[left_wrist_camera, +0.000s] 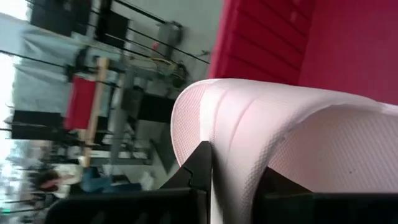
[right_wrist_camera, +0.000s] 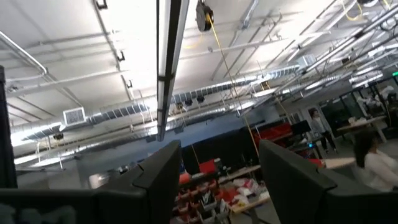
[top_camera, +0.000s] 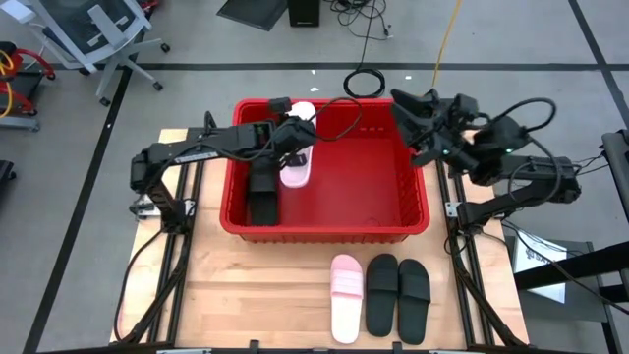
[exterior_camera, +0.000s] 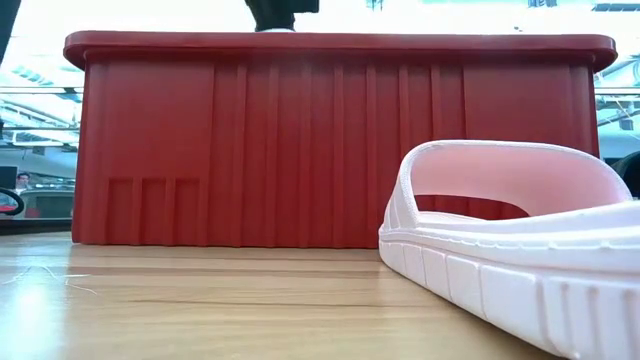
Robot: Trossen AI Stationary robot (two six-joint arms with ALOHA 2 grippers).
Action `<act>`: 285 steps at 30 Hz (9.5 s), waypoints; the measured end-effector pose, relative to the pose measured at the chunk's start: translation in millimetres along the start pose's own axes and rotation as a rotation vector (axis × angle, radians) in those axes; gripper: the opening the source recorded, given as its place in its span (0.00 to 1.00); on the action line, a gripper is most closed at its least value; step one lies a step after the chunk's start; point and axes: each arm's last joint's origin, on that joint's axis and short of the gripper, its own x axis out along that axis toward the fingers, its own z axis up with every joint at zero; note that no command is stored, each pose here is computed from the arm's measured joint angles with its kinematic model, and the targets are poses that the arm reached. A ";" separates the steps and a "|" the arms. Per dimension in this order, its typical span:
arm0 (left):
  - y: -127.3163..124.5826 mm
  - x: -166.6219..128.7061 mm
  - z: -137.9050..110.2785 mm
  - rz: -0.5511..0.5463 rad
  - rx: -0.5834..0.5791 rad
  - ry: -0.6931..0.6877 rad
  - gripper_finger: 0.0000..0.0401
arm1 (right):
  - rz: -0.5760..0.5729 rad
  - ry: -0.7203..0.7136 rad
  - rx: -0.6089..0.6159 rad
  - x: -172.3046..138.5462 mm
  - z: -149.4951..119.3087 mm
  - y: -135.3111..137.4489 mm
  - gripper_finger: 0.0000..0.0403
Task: Pick and place slides into bin
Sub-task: Put the left pink slide into the bin, then put the pink slide into the red bin
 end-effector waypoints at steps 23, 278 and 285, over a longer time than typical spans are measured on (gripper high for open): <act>-73.4 98.7 -8.7 -0.235 0.076 0.250 0.09 | 0.007 0.029 0.010 -13.7 15.0 -0.8 0.51; -50.7 102.1 -49.2 -0.501 -0.327 -0.198 0.51 | 0.086 0.174 0.143 -1.7 -30.9 24.5 0.51; -29.2 51.0 -40.5 -0.519 -0.425 -0.317 0.51 | 0.100 0.119 0.086 -0.6 -26.4 25.4 0.51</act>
